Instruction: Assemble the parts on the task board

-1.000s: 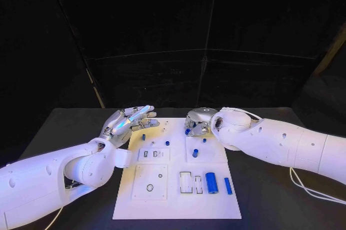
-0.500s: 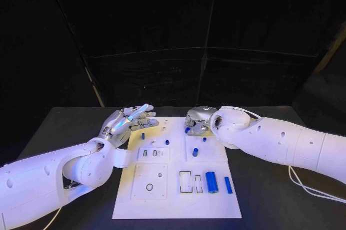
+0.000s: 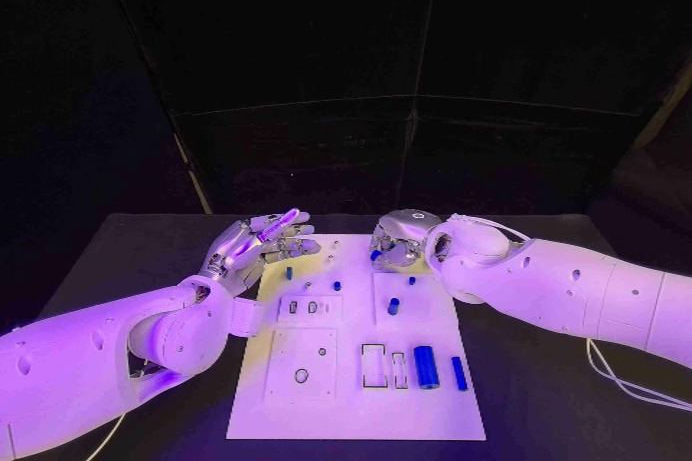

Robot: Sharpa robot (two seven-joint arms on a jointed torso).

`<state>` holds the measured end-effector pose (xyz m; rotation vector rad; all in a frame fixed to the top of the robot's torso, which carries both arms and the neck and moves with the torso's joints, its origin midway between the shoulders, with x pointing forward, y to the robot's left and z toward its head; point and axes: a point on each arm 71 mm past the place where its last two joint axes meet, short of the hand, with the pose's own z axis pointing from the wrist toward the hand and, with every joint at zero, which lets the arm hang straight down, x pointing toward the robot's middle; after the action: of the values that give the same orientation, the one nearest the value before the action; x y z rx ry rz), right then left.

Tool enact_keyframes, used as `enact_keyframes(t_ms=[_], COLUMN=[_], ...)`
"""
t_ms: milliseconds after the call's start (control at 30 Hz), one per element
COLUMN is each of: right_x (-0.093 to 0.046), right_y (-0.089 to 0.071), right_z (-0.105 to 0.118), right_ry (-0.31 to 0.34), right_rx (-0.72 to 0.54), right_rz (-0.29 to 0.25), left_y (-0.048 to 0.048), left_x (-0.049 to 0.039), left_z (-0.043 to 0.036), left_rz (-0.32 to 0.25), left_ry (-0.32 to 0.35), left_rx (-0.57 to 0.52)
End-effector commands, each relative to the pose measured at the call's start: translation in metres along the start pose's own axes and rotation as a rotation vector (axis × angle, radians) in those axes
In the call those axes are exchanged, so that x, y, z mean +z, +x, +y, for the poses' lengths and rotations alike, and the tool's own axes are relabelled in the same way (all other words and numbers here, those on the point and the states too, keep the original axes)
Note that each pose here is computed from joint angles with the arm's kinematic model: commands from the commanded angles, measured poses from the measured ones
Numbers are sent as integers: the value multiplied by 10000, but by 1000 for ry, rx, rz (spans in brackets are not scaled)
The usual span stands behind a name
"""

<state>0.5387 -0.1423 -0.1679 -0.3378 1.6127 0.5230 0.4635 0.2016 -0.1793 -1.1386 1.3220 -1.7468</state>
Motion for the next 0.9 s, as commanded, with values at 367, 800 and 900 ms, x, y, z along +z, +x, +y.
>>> enact_keyframes(t_ms=[367, 800, 900], right_x=[186, 414, 445], right_y=[-149, -68, -57], right_z=[71, 242, 260], right_ry=[29, 11, 20], right_rx=[34, 36, 36], right_rz=[-168, -99, -90], left_y=[5, -18, -15], left_x=[32, 51, 54], left_z=[-9, -10, -10], left_rz=[16, 7, 7], left_ry=[9, 11, 11], left_rx=[0, 6, 6])
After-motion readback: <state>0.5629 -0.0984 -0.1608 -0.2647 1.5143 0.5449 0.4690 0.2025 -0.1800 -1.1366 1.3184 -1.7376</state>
